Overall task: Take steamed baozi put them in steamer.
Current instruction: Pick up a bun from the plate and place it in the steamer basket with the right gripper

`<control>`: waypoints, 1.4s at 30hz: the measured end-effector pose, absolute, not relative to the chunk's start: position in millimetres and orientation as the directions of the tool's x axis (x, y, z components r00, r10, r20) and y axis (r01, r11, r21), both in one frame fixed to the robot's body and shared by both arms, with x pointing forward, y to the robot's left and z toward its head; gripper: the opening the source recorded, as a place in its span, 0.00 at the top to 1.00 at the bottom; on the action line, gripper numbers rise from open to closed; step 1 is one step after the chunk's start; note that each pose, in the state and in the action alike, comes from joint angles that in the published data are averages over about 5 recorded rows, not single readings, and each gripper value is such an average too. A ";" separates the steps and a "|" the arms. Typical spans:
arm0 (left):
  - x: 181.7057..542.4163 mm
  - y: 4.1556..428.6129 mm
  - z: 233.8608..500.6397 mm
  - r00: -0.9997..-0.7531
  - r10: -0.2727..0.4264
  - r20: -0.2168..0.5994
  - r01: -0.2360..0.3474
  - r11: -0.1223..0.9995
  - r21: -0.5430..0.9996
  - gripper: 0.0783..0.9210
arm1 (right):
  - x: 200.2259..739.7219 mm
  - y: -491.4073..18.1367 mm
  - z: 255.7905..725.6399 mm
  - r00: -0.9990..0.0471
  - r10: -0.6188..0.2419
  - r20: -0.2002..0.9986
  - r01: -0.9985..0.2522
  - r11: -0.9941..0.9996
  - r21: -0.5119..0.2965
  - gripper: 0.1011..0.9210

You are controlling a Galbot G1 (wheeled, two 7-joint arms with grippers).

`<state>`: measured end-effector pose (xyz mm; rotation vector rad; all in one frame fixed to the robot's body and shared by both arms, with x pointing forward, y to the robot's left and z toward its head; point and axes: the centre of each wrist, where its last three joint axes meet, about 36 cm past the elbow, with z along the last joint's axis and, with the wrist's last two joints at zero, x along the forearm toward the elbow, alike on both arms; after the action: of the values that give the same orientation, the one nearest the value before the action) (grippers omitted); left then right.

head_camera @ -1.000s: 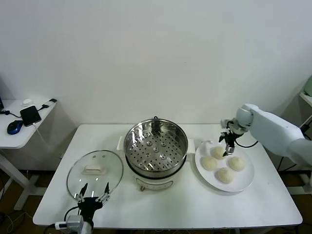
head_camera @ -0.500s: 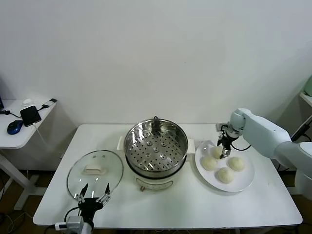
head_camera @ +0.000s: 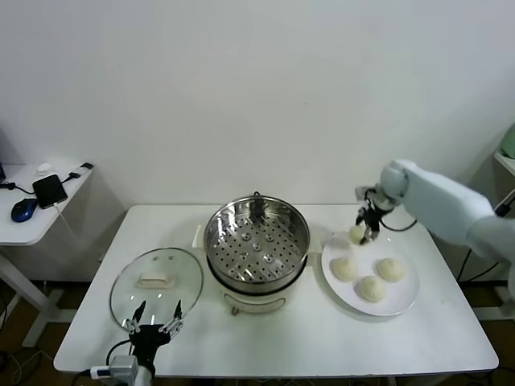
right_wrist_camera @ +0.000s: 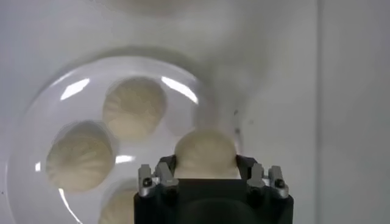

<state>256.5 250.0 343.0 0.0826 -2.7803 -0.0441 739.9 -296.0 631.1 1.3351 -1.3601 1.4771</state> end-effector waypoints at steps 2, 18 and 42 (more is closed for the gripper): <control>255.8 249.8 344.9 -0.935 -0.063 0.350 -0.051 0.998 0.041 0.12 | 737.5 -269.3 665.6 -0.226 -0.158 0.961 -0.924 -0.277 -0.262 0.32; 253.8 249.9 350.5 -0.937 -0.063 0.345 -0.047 0.998 0.052 0.12 | 683.0 -82.0 708.7 -0.144 -0.190 0.971 -0.351 -0.907 -0.230 0.32; 257.0 251.4 345.8 -0.933 -0.083 0.351 -0.070 0.996 0.047 0.12 | 722.5 -54.9 592.2 -0.141 -0.199 0.970 -0.063 -0.976 -0.209 0.25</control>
<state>257.0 251.4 345.8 0.1100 -2.7789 -0.0478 722.5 -54.9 592.2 2.1151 -0.3246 2.4225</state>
